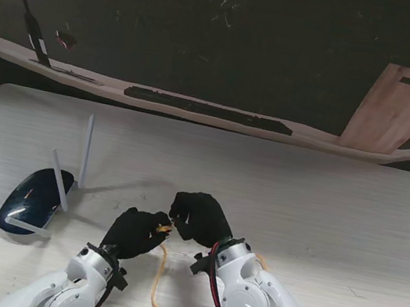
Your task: Untangle the Ethernet cable and plug it into the router
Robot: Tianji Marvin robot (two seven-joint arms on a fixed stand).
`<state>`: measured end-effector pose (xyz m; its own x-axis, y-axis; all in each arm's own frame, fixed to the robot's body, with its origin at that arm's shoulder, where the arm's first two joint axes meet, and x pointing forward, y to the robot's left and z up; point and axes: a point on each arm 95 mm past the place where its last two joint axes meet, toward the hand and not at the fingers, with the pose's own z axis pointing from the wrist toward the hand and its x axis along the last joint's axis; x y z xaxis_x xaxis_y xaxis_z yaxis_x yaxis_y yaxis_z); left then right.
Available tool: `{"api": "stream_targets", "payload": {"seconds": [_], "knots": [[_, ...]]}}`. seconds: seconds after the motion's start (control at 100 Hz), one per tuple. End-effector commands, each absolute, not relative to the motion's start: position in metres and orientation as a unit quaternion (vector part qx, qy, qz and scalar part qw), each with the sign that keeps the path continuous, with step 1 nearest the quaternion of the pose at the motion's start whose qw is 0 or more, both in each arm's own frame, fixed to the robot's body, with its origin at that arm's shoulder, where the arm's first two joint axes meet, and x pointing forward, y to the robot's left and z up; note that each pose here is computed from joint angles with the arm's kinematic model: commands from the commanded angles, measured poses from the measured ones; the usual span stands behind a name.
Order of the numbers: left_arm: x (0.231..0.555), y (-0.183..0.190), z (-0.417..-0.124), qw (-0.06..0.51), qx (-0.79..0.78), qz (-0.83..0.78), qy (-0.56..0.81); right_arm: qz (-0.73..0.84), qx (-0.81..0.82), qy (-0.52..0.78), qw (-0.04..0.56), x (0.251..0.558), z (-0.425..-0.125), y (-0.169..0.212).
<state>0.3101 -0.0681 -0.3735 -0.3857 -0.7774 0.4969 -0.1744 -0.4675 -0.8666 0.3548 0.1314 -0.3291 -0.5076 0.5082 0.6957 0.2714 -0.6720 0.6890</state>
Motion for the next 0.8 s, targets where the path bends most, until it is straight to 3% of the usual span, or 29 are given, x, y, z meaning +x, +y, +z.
{"api": "stream_targets", "payload": {"seconds": [0.0,0.39,0.79], "knots": [[0.306,-0.070,-0.372,0.201,-0.518,-0.688,0.466,0.767,0.496,0.400,0.072,0.353,-0.332,0.134],[0.306,-0.065,-0.364,0.160,-0.543,-0.681,0.466,0.763,0.491,0.413,0.075,0.354,-0.333,0.132],[0.304,-0.061,-0.365,0.157,-0.567,-0.677,0.443,0.748,0.486,0.449,0.053,0.341,-0.326,0.131]]}}
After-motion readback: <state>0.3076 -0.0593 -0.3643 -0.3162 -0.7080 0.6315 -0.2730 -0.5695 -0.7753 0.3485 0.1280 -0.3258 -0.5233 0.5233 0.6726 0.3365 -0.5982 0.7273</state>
